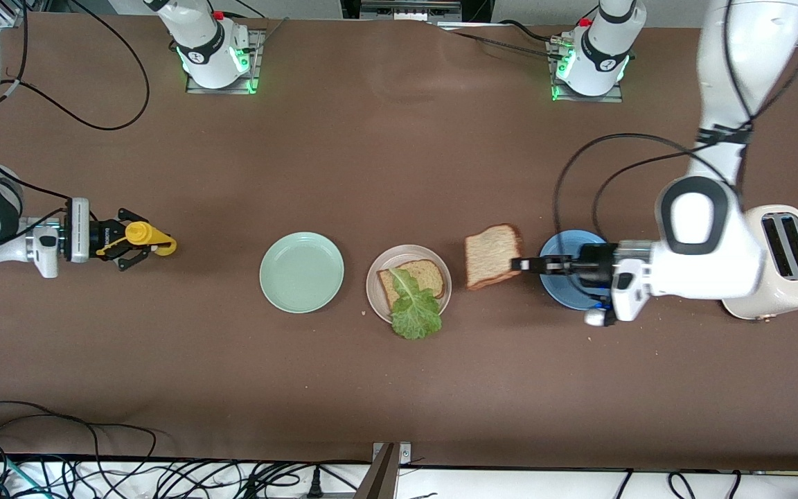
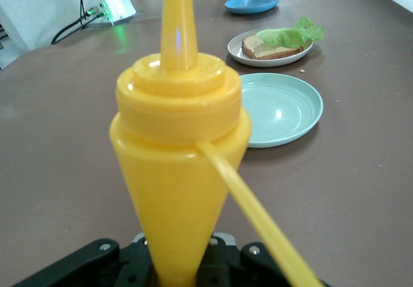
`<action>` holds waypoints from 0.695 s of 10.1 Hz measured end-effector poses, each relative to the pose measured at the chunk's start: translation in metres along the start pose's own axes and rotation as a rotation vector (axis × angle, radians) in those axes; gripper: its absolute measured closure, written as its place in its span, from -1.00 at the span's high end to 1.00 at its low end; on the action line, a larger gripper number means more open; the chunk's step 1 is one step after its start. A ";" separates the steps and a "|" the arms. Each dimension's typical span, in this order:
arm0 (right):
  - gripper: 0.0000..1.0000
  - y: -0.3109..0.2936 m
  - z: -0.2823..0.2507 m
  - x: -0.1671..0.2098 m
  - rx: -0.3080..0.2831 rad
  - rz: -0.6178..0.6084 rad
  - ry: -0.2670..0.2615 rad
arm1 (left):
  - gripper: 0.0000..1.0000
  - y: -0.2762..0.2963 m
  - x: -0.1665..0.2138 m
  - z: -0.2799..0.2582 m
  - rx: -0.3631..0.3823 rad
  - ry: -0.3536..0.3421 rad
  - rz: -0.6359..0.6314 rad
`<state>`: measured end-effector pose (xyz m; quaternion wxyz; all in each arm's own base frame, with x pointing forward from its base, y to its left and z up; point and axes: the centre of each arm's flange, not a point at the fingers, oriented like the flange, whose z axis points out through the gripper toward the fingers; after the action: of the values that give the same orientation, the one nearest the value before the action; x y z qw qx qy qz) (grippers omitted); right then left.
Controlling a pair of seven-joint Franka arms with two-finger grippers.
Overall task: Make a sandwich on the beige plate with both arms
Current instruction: 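Lower the toast onto the lettuce while the right gripper releases the bottle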
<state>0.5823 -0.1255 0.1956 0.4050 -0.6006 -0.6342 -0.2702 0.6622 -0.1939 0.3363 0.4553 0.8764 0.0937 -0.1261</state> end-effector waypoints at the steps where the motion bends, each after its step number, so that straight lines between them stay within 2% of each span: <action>1: -0.69 -0.004 0.009 -0.021 0.005 0.004 0.026 | -0.83 0.009 -0.004 0.023 -0.018 0.025 -0.006; 5: -0.69 -0.007 0.034 -0.057 -0.007 -0.004 0.093 | -0.83 0.024 -0.008 0.056 -0.100 0.145 -0.060; 7: -0.69 -0.006 0.036 -0.063 -0.017 -0.003 0.088 | -0.83 0.027 -0.013 0.072 -0.109 0.166 -0.075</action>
<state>0.5661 -0.1304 0.1249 0.4269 -0.5907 -0.6142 -0.3024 0.6476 -0.2688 0.3213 0.4877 0.8538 0.1704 -0.0646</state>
